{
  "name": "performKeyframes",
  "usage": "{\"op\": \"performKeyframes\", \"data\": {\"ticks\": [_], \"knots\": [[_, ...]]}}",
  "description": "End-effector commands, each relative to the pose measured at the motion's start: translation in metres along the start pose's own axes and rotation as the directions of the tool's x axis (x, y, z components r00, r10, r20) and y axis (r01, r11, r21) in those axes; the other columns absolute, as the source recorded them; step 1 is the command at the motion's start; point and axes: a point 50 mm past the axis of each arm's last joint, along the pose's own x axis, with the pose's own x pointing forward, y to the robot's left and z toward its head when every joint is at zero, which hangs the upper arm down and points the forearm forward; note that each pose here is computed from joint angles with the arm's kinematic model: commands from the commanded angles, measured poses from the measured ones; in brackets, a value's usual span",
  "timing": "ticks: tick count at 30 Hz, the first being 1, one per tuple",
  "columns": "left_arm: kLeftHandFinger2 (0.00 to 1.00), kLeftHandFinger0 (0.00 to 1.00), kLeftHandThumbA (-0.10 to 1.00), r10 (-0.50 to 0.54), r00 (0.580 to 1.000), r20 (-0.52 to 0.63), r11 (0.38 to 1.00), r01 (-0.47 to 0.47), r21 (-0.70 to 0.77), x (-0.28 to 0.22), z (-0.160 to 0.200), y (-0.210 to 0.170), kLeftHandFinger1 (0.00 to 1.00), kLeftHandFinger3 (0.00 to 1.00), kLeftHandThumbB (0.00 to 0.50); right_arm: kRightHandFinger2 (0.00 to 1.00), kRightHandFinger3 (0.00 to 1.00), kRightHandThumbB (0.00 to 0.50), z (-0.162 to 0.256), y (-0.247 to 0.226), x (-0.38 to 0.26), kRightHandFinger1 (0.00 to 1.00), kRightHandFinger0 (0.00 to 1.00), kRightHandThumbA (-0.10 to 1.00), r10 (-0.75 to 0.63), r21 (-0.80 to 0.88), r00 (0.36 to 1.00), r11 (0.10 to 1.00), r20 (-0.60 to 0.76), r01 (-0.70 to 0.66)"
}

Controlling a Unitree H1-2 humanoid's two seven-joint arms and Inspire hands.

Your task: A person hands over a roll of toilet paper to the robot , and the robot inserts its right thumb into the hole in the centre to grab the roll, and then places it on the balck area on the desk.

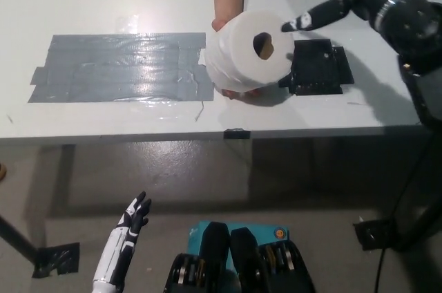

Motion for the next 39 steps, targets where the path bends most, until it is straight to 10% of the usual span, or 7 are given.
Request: {"op": "performKeyframes", "data": {"ticks": [1, 16, 39], "knots": [[1.0, 1.0, 1.0, -0.015, 0.999, 0.038, 0.999, 0.014, 0.041, 0.003, 0.008, 0.004, 1.0, 1.0, 0.24, 1.0, 1.0, 0.433, 0.036, -0.012, 0.013, 1.0, 1.0, 1.0, -0.04, -0.064, 0.998, 0.997, 0.056, 0.044], [1.0, 1.0, 1.0, -0.017, 0.999, 0.041, 0.999, 0.016, 0.038, 0.002, 0.009, 0.001, 1.0, 1.0, 0.248, 1.0, 1.0, 0.436, 0.036, 0.043, 0.041, 1.0, 1.0, 0.97, -0.032, -0.122, 0.997, 0.992, 0.066, 0.04], [1.0, 1.0, 1.0, -0.028, 0.998, 0.051, 0.999, 0.026, 0.043, 0.004, 0.011, -0.001, 1.0, 1.0, 0.217, 1.0, 1.0, 0.409, 0.036, 0.004, 0.033, 1.0, 1.0, 1.0, -0.105, -0.168, 0.991, 0.979, 0.088, 0.119]]}}
